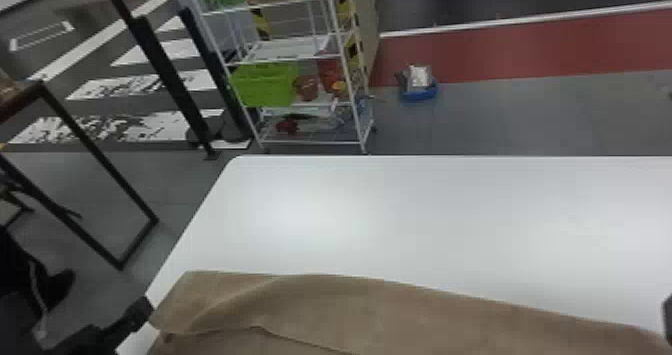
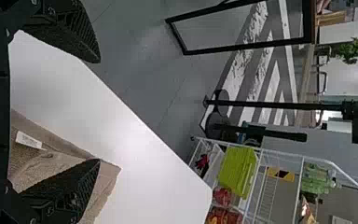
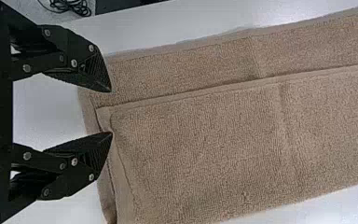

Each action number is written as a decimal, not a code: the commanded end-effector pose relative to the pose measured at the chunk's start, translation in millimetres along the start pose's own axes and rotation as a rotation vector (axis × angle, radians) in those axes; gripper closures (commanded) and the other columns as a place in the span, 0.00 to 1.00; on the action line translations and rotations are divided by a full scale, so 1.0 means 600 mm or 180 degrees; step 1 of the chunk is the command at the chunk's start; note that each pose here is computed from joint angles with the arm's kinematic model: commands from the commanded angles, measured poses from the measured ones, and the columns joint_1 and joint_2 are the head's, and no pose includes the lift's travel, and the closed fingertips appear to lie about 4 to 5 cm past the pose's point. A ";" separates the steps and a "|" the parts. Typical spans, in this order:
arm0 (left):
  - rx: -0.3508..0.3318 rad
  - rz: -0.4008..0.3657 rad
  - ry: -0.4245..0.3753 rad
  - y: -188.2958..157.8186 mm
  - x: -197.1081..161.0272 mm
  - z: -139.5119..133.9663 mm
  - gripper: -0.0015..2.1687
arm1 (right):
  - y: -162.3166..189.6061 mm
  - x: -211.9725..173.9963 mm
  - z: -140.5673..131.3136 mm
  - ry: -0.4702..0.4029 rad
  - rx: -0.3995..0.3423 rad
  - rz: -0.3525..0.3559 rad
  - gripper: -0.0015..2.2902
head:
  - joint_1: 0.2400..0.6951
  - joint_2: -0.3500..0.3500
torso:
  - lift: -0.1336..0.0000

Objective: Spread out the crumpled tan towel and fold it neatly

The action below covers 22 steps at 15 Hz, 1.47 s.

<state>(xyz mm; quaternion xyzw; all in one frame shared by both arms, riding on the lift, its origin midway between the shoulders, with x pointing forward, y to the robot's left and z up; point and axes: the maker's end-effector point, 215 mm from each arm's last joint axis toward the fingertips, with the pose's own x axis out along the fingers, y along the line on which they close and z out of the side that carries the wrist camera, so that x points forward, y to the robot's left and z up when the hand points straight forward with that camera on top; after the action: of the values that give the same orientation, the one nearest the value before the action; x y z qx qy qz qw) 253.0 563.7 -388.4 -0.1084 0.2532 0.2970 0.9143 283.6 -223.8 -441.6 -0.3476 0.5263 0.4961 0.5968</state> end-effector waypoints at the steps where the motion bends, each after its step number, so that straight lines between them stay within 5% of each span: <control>1: -0.0013 0.0011 0.0004 0.004 -0.001 -0.002 0.07 | 0.002 0.003 0.002 0.0016 -0.0030 -0.0006 0.28 | 1.00 1.00 | 0.08; 17: -0.0035 0.0027 -0.0006 0.011 -0.002 0.001 0.07 | -0.007 0.007 0.001 0.0074 -0.0065 -0.0057 0.37 | 1.00 1.00 | 0.08; 19: -0.0040 0.0023 -0.0010 0.010 -0.003 0.002 0.07 | -0.010 0.004 0.003 0.0061 -0.0063 -0.0061 0.52 | 1.00 1.00 | 0.08; 22: -0.0040 0.0023 -0.0010 0.010 -0.003 0.002 0.07 | -0.011 0.002 0.007 0.0030 -0.0066 -0.0059 0.52 | 1.00 1.00 | 0.08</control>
<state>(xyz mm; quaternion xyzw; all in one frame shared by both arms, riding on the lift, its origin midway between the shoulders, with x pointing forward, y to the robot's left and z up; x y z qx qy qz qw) 249.9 568.7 -385.6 -0.1112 0.2499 0.3009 0.9136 291.0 -223.2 -443.8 -0.3642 0.5221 0.4910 0.5948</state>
